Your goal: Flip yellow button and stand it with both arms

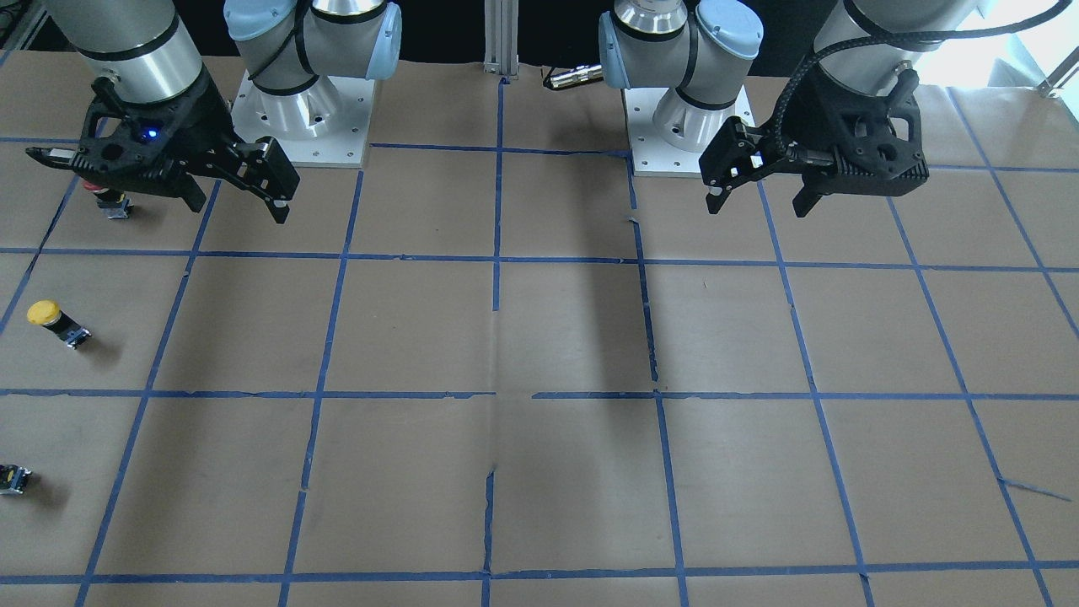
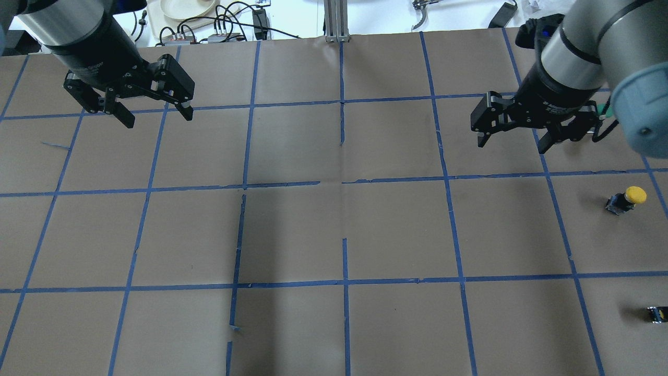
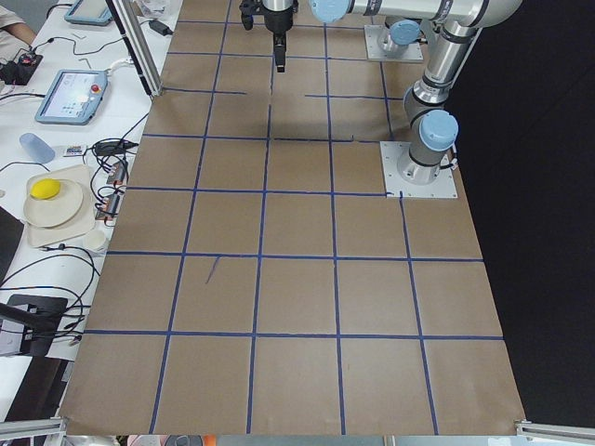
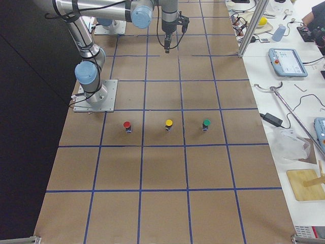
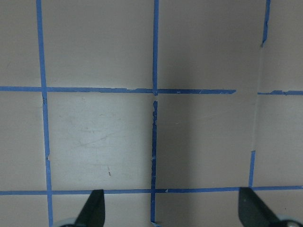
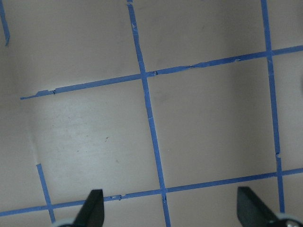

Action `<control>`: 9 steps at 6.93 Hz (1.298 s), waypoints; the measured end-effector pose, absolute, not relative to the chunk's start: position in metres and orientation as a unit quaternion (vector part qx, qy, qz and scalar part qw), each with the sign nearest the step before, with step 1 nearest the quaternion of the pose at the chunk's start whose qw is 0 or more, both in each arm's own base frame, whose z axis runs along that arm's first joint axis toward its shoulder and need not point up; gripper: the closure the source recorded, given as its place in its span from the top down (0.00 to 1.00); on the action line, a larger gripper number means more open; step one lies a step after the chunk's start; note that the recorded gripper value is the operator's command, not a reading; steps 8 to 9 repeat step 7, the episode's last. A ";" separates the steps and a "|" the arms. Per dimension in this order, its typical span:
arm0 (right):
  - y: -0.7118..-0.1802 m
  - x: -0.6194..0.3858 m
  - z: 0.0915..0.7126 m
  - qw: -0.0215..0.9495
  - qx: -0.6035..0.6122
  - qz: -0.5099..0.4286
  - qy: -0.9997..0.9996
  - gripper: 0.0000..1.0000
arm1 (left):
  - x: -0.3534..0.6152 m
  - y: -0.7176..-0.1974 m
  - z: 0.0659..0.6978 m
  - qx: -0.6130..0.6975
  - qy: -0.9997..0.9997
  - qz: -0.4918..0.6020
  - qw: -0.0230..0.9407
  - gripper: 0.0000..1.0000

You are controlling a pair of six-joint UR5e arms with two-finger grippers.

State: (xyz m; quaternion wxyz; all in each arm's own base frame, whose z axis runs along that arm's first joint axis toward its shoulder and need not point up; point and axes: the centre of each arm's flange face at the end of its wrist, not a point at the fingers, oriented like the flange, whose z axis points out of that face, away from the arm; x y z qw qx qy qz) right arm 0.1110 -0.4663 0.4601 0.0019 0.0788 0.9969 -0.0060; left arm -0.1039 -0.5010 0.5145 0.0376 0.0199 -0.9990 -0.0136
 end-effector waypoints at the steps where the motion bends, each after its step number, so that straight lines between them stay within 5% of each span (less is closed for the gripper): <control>1: -0.472 0.119 0.465 -0.011 0.075 -0.007 0.997 1.00 | -0.104 -0.502 0.513 0.025 -0.999 -0.016 0.038 1.00; 9: -0.469 0.120 0.481 -0.018 0.077 0.009 0.997 1.00 | -0.108 -0.502 0.505 0.046 -0.998 -0.021 0.036 1.00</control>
